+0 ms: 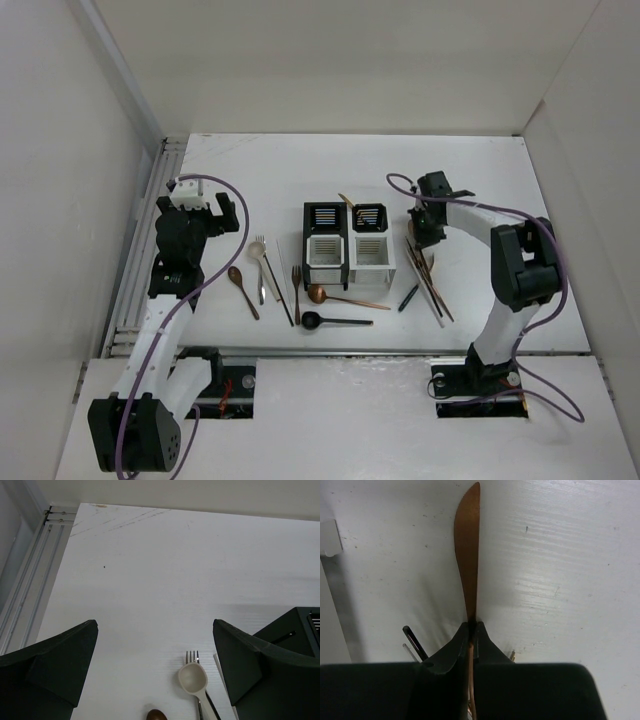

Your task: Sort the eating utensils into containers

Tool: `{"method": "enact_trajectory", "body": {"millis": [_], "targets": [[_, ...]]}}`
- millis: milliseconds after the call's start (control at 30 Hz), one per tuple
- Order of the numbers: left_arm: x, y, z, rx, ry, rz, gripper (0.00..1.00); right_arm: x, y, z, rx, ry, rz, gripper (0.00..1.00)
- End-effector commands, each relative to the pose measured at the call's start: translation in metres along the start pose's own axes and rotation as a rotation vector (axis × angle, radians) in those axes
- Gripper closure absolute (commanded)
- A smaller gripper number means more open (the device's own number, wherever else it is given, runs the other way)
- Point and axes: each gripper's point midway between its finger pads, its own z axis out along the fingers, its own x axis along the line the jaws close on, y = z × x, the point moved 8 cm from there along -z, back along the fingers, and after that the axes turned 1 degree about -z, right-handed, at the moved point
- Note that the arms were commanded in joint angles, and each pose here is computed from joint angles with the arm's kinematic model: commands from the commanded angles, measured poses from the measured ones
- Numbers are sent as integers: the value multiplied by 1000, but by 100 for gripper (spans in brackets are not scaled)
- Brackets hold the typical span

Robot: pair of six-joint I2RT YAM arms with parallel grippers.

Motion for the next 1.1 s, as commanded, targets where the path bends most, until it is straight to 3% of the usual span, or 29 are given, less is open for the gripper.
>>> {"method": "enact_trajectory", "body": {"millis": [0, 133, 267, 300, 367, 400, 467, 533, 667, 800, 1067], "targets": [[0, 4, -3, -38, -6, -9, 0, 0, 11, -10, -40, -31, -10, 100], [0, 4, -3, -38, -5, -9, 0, 2, 42, -52, -227, -27, 5, 100], [0, 4, -3, -38, -5, -9, 0, 13, 69, -118, -530, -23, 56, 100], [0, 4, -3, -38, -5, -9, 0, 21, 81, -158, -725, 4, 79, 100], [0, 2, -3, -29, -4, -9, 0, 43, 73, -177, -885, 38, 65, 100], [0, 2, -3, -29, -4, -9, 0, 53, 81, -216, -1105, 100, 93, 100], [-2, -1, -4, -9, -2, -51, 0, 75, 74, -229, -1228, 146, 104, 100], [-1, -4, -4, 6, 13, -82, 0, 85, 75, -235, -1285, 172, 115, 100], [-1, -8, -4, 39, 62, -178, 0, 106, 80, -211, -1226, 201, 70, 100], [-10, -17, -4, 104, -23, -211, 12, 123, 86, -190, -1253, 243, 44, 100], [-7, -54, -7, 267, 21, -257, 17, 140, 93, -152, -1210, 250, -10, 100]]}}
